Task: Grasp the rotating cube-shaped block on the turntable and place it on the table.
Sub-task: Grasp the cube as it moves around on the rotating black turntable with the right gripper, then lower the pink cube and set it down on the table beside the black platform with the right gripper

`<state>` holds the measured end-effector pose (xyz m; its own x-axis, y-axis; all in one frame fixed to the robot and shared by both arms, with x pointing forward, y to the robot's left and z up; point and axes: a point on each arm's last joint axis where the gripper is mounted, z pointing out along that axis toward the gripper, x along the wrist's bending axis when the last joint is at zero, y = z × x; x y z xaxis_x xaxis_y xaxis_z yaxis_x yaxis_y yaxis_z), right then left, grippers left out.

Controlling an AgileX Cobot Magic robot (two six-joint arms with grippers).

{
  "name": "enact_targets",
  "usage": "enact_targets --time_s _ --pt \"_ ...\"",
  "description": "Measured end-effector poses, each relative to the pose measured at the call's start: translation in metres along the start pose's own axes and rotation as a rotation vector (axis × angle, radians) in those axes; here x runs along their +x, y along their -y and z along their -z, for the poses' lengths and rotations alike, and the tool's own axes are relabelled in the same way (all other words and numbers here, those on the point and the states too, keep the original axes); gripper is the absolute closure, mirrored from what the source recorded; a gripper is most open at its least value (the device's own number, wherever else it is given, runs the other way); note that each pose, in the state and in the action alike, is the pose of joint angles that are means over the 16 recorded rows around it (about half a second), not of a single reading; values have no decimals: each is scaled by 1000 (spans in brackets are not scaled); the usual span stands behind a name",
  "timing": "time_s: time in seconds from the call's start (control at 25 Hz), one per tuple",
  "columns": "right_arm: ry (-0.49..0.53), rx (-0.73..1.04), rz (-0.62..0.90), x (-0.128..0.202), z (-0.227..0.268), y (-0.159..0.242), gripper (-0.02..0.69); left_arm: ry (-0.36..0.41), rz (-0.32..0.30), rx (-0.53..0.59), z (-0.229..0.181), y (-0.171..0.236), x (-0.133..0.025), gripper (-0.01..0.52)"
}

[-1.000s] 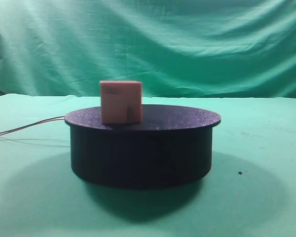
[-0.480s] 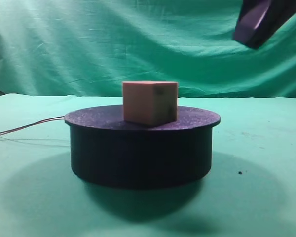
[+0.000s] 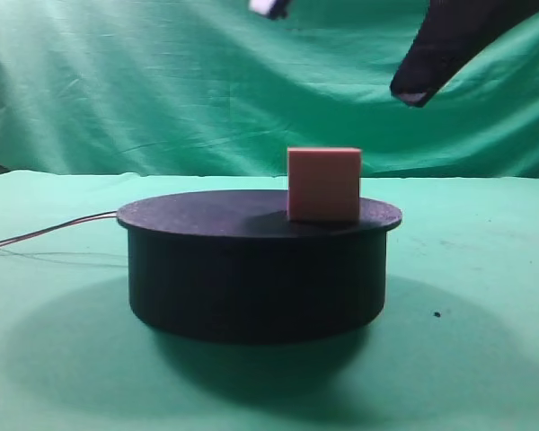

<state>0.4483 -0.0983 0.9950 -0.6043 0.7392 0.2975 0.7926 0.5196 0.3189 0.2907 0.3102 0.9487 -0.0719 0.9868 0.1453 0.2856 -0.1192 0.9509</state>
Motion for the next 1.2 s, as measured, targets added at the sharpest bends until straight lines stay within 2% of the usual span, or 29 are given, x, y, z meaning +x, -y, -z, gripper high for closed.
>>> enact_targets --time_s 0.32,0.52,0.84,1.2 --pt "111 5 23 -9 3 -10 374 0 0 0 0 0 0 514" --pt "209 -19 -20 -19 21 -5 432 0 0 0 0 0 0 514" --pt "298 -13 -145 -43 15 24 421 0 0 0 0 0 0 514" --pt "269 17 -238 -53 -6 43 249 0 0 0 0 0 0 514"
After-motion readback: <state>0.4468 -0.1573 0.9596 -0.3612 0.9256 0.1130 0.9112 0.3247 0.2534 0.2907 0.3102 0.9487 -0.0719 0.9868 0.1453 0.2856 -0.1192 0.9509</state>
